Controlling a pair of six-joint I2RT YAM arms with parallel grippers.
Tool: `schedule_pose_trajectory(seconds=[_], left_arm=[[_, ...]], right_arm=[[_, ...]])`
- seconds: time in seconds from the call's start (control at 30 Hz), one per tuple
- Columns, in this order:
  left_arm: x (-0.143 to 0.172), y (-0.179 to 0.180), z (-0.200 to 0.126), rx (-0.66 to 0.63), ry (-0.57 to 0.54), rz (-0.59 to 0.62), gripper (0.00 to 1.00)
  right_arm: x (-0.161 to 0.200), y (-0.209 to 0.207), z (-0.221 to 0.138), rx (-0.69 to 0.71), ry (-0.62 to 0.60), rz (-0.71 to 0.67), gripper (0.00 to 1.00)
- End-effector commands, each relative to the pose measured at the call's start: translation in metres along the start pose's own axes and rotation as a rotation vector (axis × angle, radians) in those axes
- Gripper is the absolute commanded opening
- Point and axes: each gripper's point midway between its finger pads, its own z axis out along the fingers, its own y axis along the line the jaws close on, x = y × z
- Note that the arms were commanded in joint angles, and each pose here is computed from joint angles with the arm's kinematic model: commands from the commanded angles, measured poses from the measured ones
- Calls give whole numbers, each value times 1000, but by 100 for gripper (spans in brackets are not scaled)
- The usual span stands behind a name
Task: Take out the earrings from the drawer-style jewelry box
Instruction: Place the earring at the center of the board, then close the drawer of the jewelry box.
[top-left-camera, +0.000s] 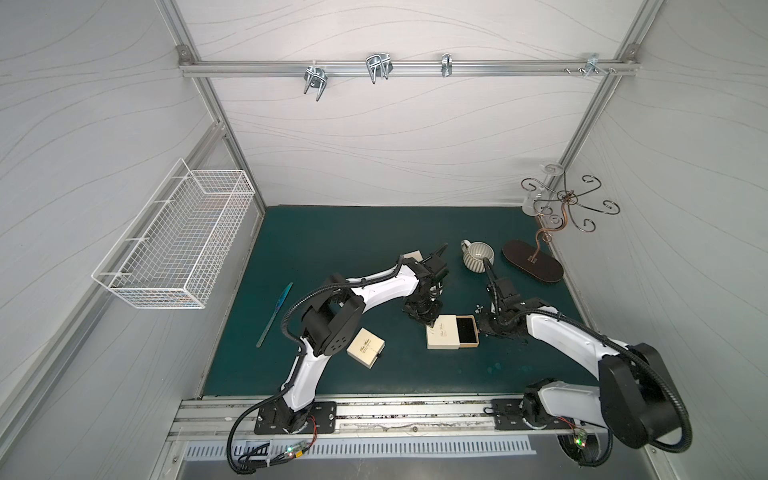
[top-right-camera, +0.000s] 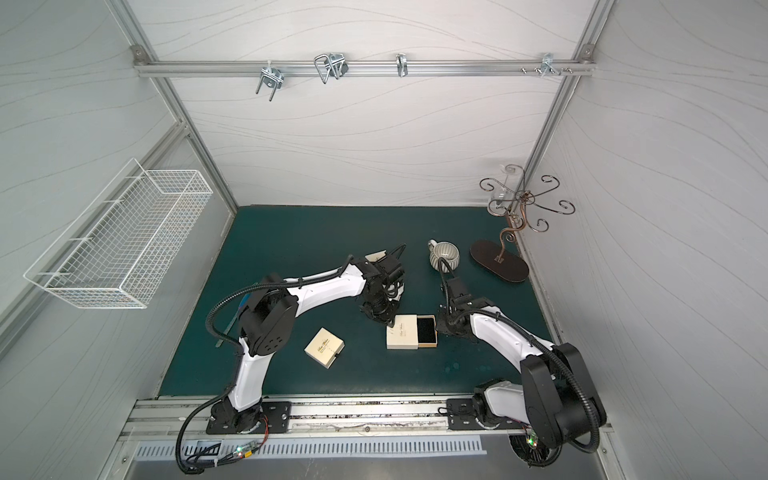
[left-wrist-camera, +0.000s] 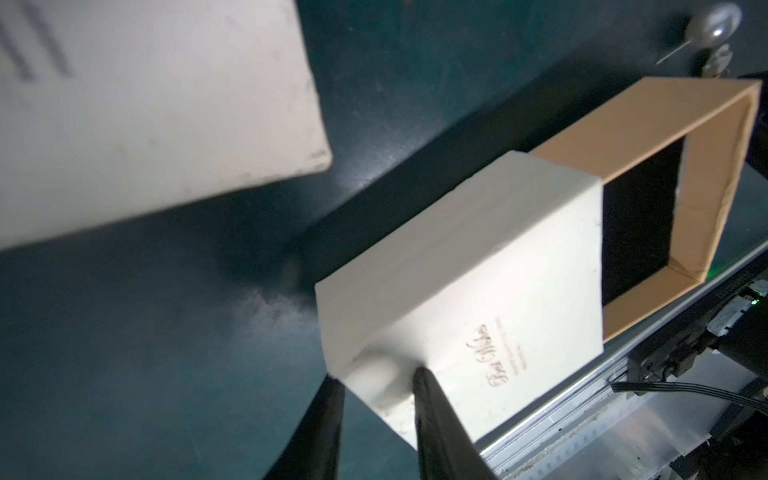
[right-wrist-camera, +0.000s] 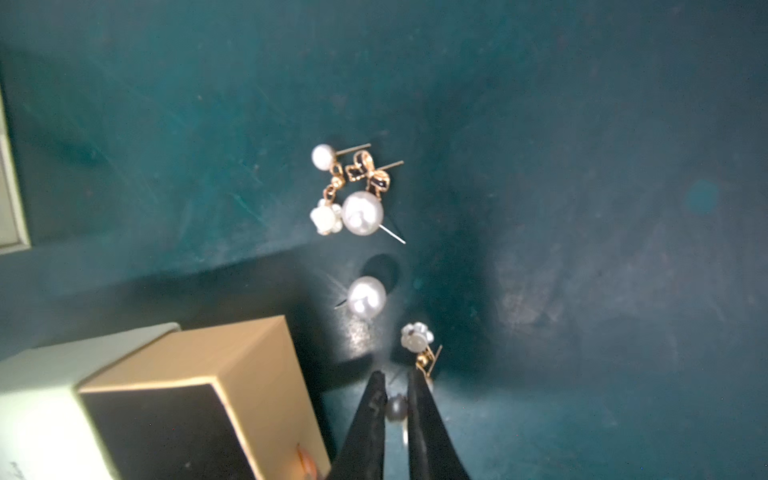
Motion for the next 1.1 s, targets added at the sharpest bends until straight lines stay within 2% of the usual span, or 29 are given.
schedule_pose_trajectory(seconds=[0.0,0.43,0.77,1.07], left_arm=[[-2,29,30,-115,0,1,32],[-20,5,-15,-55,-114,54,33],[-1,9,-9,-41,-71,52,38],[12,-12,-8,98,-38,115,40]], right_arm=[[-6,4,-5,-19,-19,1,23],[-1,22,-12,-98,-32,-88,29],[2,29,-12,-91,-33,-143,29],[1,29,-11,-85,-30,-142,29]])
